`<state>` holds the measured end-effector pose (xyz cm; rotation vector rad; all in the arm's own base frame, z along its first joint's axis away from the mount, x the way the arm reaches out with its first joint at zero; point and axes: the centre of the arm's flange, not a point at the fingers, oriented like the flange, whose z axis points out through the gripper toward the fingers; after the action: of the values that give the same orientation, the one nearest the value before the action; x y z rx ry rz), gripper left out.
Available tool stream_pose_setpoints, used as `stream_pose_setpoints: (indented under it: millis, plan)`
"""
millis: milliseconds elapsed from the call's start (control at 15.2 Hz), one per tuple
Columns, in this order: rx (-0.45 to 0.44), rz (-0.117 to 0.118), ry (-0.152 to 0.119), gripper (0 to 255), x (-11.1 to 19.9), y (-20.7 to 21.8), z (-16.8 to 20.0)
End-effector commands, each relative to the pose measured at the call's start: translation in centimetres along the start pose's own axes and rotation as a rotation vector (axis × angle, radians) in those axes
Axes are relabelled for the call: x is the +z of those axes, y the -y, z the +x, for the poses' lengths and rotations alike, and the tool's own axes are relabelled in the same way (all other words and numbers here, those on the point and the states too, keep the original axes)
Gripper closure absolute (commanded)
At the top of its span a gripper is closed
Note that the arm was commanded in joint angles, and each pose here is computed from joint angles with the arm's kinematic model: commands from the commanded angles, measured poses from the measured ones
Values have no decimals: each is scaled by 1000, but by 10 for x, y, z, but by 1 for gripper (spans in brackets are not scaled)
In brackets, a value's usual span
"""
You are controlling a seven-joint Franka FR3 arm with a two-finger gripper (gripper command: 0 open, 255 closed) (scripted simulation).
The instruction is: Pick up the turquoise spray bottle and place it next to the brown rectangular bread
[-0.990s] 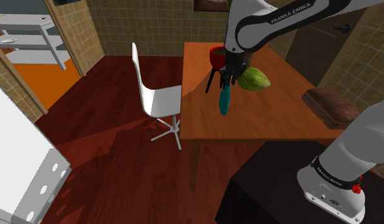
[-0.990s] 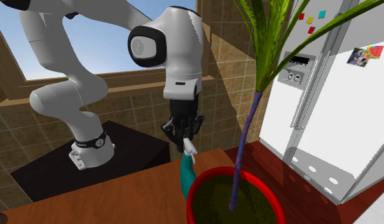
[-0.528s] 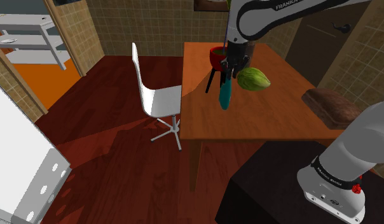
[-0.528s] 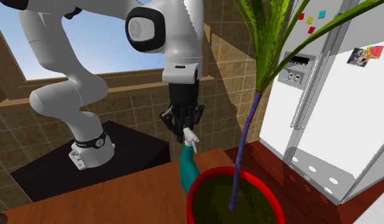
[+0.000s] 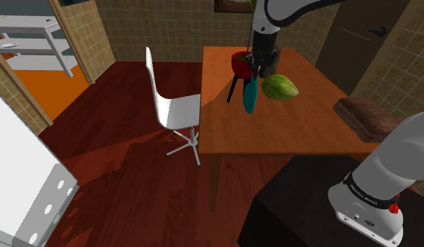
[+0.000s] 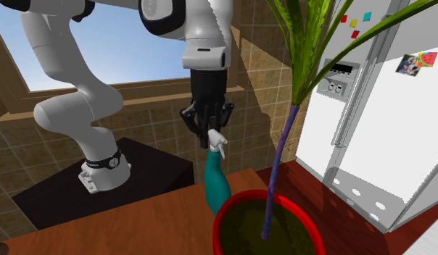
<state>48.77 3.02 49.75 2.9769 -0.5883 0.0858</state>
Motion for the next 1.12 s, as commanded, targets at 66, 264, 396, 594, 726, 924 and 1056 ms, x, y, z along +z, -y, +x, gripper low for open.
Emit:
stream_pose_setpoints:
  millis: [66, 264, 396, 594, 726, 924, 1056]
  plan:
    - [0, 0, 0, 255, -15, -1, 1]
    - [0, 0, 0, 255, -31, -2, 3]
    - [0, 0, 0, 255, -42, -3, 3]
    - [0, 0, 0, 255, -57, -5, 5]
    - [0, 0, 0, 255, -68, -6, 5]
    - [0, 0, 0, 255, -83, -7, 7]
    - [0, 0, 0, 255, -94, -8, 7]
